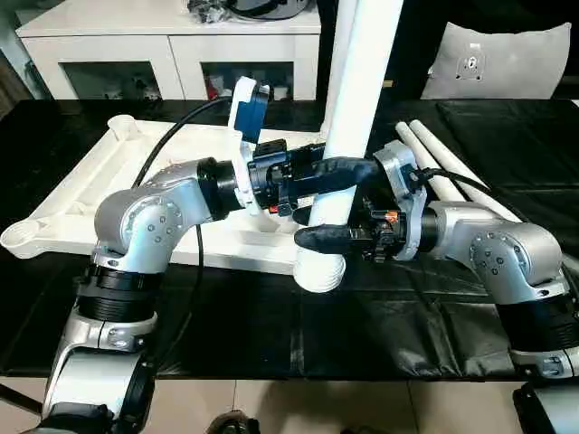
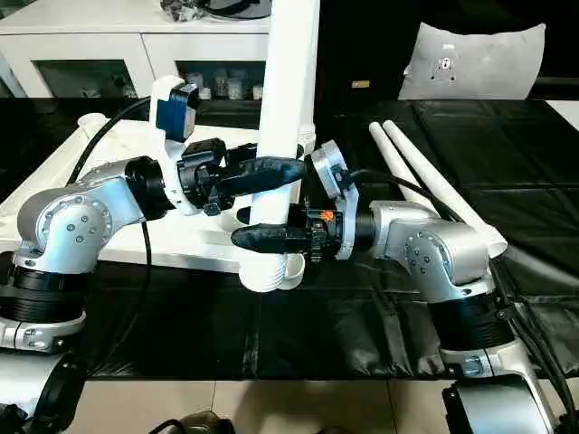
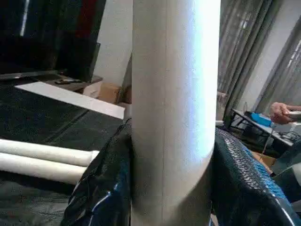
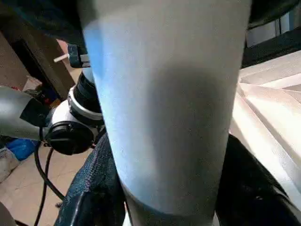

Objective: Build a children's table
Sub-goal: Pick table leg

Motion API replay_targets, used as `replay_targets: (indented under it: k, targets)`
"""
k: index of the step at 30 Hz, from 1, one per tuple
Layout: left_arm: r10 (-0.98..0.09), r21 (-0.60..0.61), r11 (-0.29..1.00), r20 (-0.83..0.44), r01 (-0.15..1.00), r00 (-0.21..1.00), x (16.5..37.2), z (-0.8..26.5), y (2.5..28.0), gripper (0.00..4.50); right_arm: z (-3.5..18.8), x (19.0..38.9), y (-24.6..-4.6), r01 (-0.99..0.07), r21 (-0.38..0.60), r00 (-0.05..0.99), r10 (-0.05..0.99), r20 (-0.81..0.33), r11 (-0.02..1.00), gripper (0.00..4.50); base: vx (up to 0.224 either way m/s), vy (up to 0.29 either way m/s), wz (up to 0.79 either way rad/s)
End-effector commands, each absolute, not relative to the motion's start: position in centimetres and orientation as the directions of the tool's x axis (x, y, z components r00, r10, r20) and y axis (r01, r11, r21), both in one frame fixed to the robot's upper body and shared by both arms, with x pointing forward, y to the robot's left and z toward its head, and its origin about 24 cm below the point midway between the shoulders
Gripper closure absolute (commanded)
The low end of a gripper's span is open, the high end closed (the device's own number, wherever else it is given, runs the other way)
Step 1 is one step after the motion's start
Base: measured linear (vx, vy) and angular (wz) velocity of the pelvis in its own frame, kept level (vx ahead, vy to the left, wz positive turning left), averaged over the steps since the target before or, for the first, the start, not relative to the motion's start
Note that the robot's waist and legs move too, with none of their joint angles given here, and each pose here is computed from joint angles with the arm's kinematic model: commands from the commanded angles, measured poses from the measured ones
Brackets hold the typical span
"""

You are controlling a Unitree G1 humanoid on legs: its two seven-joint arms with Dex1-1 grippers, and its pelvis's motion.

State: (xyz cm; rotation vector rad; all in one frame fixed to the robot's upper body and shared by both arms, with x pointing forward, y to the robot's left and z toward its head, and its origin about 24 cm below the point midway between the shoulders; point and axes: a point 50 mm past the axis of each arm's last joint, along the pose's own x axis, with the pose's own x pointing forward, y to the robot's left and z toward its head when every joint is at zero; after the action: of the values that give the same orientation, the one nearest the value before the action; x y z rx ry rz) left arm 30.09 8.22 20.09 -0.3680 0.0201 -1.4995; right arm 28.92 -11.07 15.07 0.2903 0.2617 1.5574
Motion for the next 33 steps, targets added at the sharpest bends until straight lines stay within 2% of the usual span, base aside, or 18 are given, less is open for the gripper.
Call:
replay_targets:
  k: [1, 4, 6, 9, 16, 19, 23, 26, 30, 33]
  targets:
    - [-0.983, -0.180, 0.035, 0.169, 0.983, 0.066, 29.7, 20.8, 7.7, 2.64, 15.3, 29.0, -10.9, -0.944, 0.330, -0.002, 1.000, 0.005, -0.004, 2.55, 0.000, 0.000, 0.00]
    - [-0.988, -0.182, -0.032, 0.157, 0.983, -0.003, 28.8, 20.8, 7.5, 2.64, 15.0, 29.1, -10.8, -0.945, 0.325, 0.024, 1.000, 0.002, 0.022, 2.55, 0.000, 0.000, 0.00]
    - [-0.987, -0.177, -0.065, 0.155, 0.982, -0.037, 28.3, 20.8, 7.2, 2.08, 14.8, 29.1, -10.7, -0.945, 0.325, 0.032, 0.999, 0.000, 0.031, 2.56, 0.000, 0.000, 0.00]
    - [-0.987, -0.178, -0.113, 0.131, 0.978, -0.090, 27.4, 20.6, 6.5, 1.85, 14.4, 28.9, -10.6, -0.942, 0.330, 0.057, 0.998, 0.000, 0.054, 2.56, 0.000, 0.000, 0.00]
    - [-0.994, -0.168, -0.067, 0.097, 0.984, -0.052, 27.7, 20.3, 5.5, 1.29, 13.8, 28.5, -10.5, -0.938, 0.335, 0.096, 0.995, 0.016, 0.085, 2.56, 0.000, 0.000, 0.00]
    - [-0.994, -0.159, -0.086, 0.080, 0.984, -0.074, 27.5, 20.2, 5.5, 1.23, 13.7, 28.4, -10.5, -0.938, 0.334, 0.108, 0.994, 0.017, 0.096, 2.56, 0.000, 0.000, 0.00]
    - [-0.990, -0.149, -0.139, 0.027, 0.979, -0.137, 26.6, 19.9, 5.1, 0.92, 13.3, 28.2, -10.2, -0.936, 0.331, 0.133, 0.991, 0.009, 0.123, 2.56, 0.000, 0.000, 0.00]
    - [-0.994, -0.140, -0.109, 0.018, 0.984, -0.108, 26.9, 19.8, 5.0, 0.78, 13.2, 28.2, -10.1, -0.934, 0.329, 0.149, 0.989, 0.014, 0.136, 2.57, 0.000, 0.000, 0.00]
    - [-0.996, -0.151, -0.039, 0.082, 0.988, -0.026, 27.8, 20.1, 5.8, 0.41, 13.5, 28.3, -10.1, -0.931, 0.333, 0.172, 0.984, 0.049, 0.147, 2.57, 0.000, 0.000, 0.00]
    - [-0.981, -0.178, -0.036, 0.196, 0.983, 0.000, 28.0, 20.8, 6.8, 0.11, 14.0, 28.4, -10.3, -0.930, 0.341, 0.176, 0.981, 0.087, 0.136, 2.57, 0.000, 0.000, 0.00]
